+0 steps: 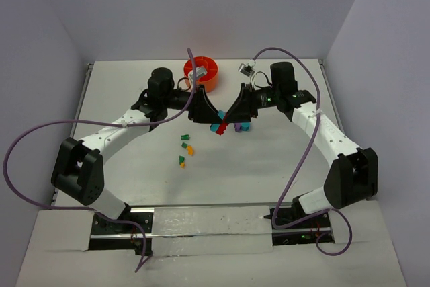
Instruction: Sort the legos into containers by color
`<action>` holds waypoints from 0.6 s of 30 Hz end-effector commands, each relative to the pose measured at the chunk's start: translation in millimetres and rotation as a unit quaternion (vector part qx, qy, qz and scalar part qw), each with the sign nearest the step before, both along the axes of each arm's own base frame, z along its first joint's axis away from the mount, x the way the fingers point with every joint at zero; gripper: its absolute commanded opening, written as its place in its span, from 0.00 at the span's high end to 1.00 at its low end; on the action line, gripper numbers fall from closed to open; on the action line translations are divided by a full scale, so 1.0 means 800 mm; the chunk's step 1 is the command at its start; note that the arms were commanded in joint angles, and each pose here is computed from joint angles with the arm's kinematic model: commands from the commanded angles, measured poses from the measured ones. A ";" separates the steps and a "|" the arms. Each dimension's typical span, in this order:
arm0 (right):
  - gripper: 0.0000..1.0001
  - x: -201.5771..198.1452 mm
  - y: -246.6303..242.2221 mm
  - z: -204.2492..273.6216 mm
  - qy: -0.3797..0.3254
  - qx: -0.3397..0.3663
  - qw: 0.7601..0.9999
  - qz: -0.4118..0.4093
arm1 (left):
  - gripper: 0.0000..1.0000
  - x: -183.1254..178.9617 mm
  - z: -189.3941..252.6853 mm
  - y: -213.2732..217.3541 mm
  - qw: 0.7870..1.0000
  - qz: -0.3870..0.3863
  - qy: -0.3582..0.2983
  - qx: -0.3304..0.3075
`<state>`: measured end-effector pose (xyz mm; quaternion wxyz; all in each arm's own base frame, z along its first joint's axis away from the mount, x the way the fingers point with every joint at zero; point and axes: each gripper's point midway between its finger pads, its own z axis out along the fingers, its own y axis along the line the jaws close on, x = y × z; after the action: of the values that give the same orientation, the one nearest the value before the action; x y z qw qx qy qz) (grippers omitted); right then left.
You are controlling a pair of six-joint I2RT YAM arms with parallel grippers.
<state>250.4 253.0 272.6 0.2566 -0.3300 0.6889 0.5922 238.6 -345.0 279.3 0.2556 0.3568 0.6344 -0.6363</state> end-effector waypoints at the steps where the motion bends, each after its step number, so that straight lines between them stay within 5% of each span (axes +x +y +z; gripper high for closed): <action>1: 0.41 0.002 0.007 0.027 -0.030 0.019 0.999 0.015 | 0.91 -0.011 0.024 0.000 0.999 -0.012 -0.039 -0.023; 7: 0.54 -0.003 0.008 0.029 -0.029 0.024 0.999 0.025 | 0.89 -0.009 0.023 -0.002 0.999 -0.011 -0.040 -0.021; 12: 0.98 -0.009 0.009 0.031 -0.044 0.023 0.998 0.034 | 0.60 -0.006 0.017 -0.002 0.999 -0.005 -0.036 -0.010; 16: 1.00 -0.012 0.007 0.026 -0.054 0.010 0.998 0.028 | 0.38 -0.002 0.013 0.000 0.999 0.000 -0.036 0.005; 18: 1.00 -0.013 0.005 0.022 -0.063 0.000 0.998 0.028 | 0.36 0.000 0.014 0.003 0.999 0.003 -0.039 0.009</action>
<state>243.2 255.7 274.0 0.2540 -0.3491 0.6780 0.5949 238.4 -344.7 270.9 0.2516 0.3582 0.6454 -0.6260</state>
